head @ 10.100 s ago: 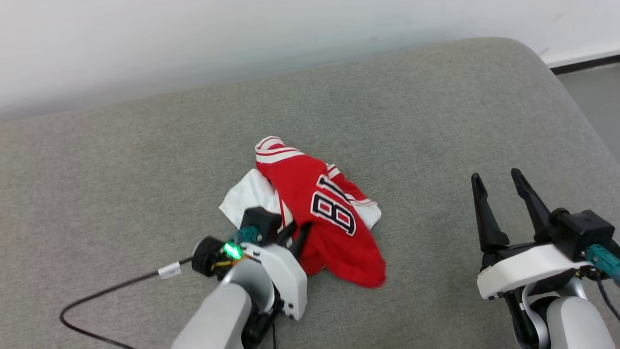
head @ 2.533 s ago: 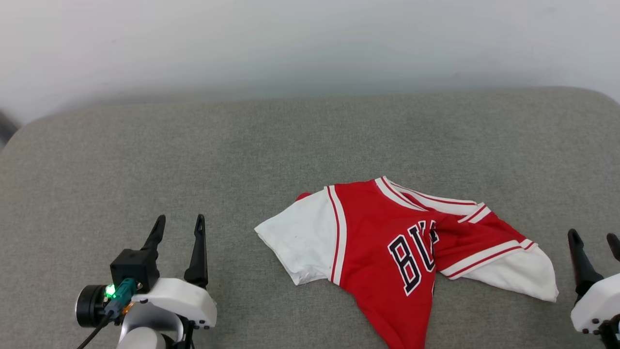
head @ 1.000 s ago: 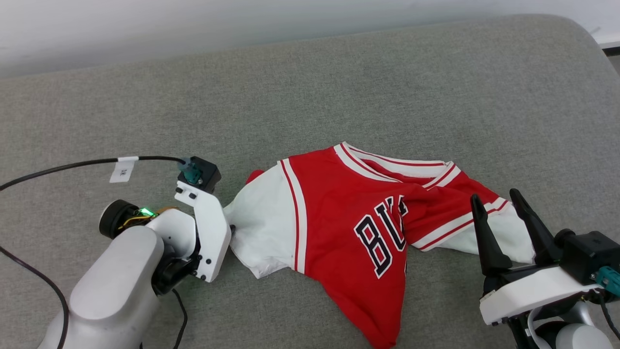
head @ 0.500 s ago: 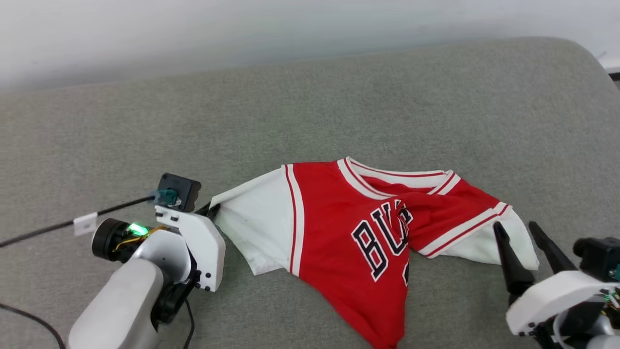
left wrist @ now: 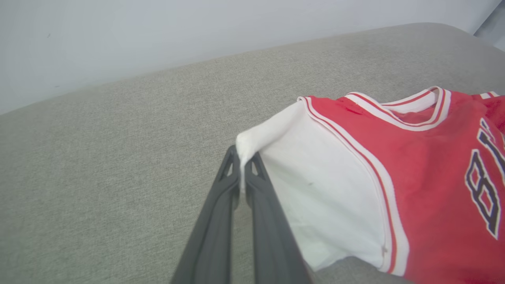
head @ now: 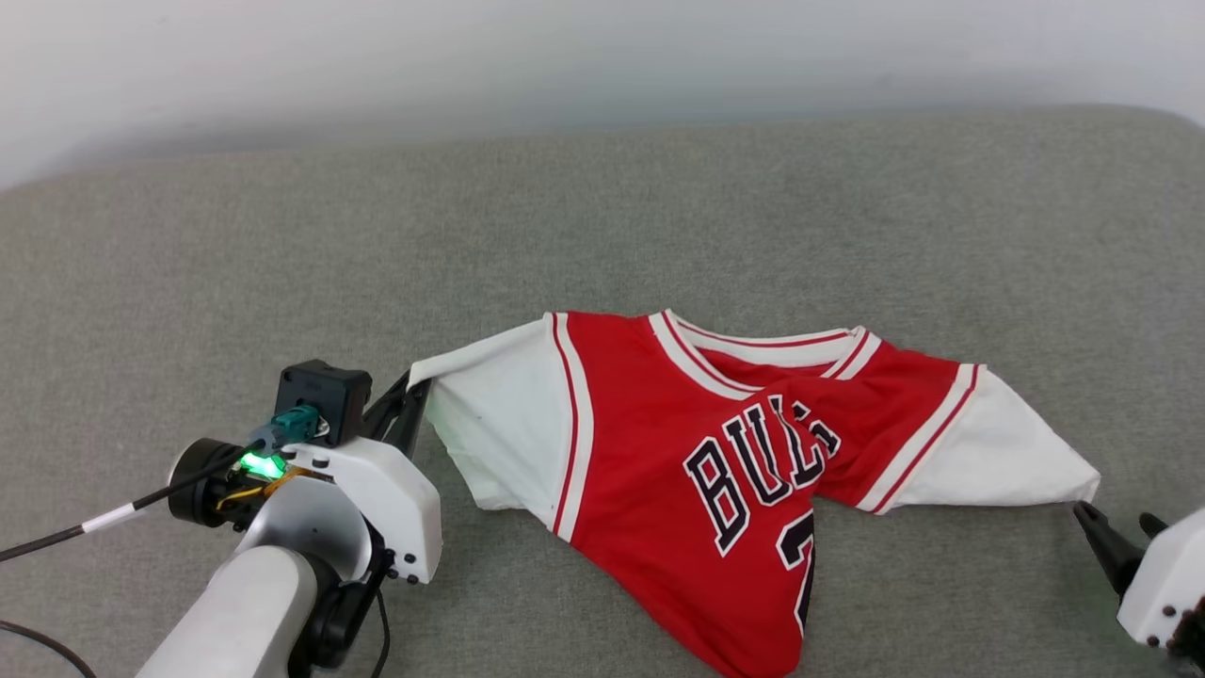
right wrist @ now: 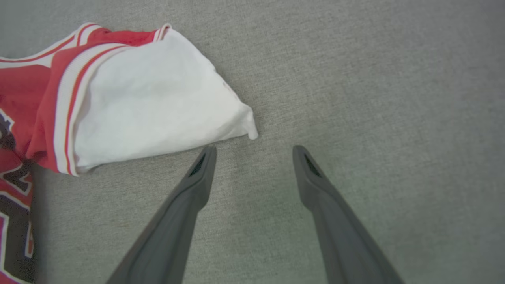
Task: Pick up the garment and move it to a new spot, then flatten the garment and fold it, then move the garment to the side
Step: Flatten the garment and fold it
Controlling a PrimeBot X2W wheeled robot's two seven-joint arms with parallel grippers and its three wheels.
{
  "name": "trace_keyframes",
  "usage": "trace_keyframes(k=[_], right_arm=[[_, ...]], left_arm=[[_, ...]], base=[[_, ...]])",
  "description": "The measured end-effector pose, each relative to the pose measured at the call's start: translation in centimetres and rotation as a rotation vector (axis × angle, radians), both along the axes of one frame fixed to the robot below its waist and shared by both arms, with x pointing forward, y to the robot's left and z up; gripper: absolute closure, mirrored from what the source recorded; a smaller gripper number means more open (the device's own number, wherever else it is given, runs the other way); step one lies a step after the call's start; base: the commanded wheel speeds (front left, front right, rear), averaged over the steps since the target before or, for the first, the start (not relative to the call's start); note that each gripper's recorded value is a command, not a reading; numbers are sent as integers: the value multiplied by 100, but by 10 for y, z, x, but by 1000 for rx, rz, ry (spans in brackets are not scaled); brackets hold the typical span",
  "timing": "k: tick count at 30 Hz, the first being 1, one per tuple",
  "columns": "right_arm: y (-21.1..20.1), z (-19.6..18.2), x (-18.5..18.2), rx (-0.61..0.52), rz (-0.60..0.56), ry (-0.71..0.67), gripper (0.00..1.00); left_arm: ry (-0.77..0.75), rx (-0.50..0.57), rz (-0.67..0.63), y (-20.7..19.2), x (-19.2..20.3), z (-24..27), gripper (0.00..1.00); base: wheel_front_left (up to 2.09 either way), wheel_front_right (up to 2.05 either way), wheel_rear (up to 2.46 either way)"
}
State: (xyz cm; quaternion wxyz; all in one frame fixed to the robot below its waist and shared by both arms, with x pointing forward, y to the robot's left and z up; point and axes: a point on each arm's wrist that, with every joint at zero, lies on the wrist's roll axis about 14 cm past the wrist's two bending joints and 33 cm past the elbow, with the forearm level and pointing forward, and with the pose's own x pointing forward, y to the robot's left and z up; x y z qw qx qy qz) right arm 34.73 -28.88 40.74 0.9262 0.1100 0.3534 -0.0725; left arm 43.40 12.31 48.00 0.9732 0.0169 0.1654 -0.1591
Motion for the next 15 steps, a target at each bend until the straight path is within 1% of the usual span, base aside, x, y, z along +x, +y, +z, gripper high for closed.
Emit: trace_keyframes(k=[8, 13, 15], right_arm=[[18, -23, 34, 50, 76, 130, 0], [32, -46, 36, 91, 118, 246, 0], [34, -49, 38, 101, 126, 268, 0]], left_arm=[[9, 2, 1, 2, 15, -10, 100], [27, 2, 6, 3, 20, -19, 100], [33, 5, 13, 6, 20, -22, 100]], base=[[0, 0, 0], [0, 0, 0], [0, 0, 0]])
